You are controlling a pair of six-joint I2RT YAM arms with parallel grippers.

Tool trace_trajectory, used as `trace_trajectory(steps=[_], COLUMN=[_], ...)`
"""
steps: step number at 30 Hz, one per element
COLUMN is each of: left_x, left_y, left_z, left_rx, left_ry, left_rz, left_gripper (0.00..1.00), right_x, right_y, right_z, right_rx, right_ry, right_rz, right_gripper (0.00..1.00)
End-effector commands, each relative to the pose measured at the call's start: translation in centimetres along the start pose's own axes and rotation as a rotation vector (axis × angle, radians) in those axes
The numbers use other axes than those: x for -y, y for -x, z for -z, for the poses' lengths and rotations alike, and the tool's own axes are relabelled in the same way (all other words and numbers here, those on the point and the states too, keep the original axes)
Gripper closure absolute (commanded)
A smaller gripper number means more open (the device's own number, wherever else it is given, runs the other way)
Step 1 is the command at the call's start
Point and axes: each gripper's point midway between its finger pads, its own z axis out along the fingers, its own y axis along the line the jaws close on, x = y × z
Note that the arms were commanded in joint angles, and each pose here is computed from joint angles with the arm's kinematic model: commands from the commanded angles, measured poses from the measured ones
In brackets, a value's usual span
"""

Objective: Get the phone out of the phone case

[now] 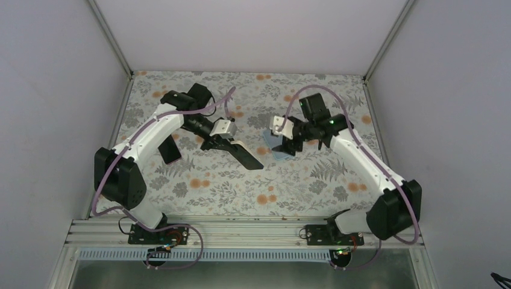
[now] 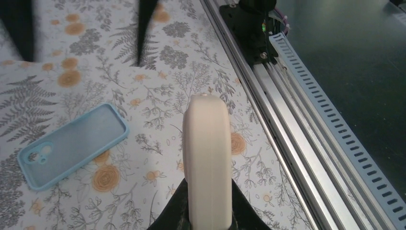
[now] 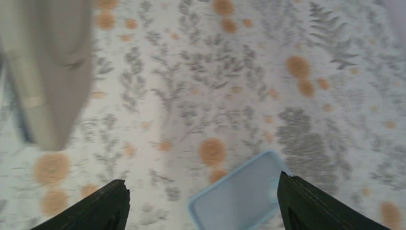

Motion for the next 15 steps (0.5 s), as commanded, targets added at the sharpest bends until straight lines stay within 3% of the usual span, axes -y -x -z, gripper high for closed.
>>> trace_trajectory(steps=[1, 15], left_x=[-1.1, -0.8], left_y=[3.2, 3.6], left_z=[1.5, 1.6], left_rx=[0.162, 0.199], left_ry=[0.017, -0.002], left_rz=[-0.052, -0.044], left_gripper=[0.98, 0.98], right_x=[-5.8, -6.2], right_y=[-0.8, 0.8], right_z=[-0.5, -1.2], right_rx=[0.049, 0.149], right_ry=[0.162, 0.168], right_rz=[-0.087, -0.113], right_gripper=[0.21, 0.27])
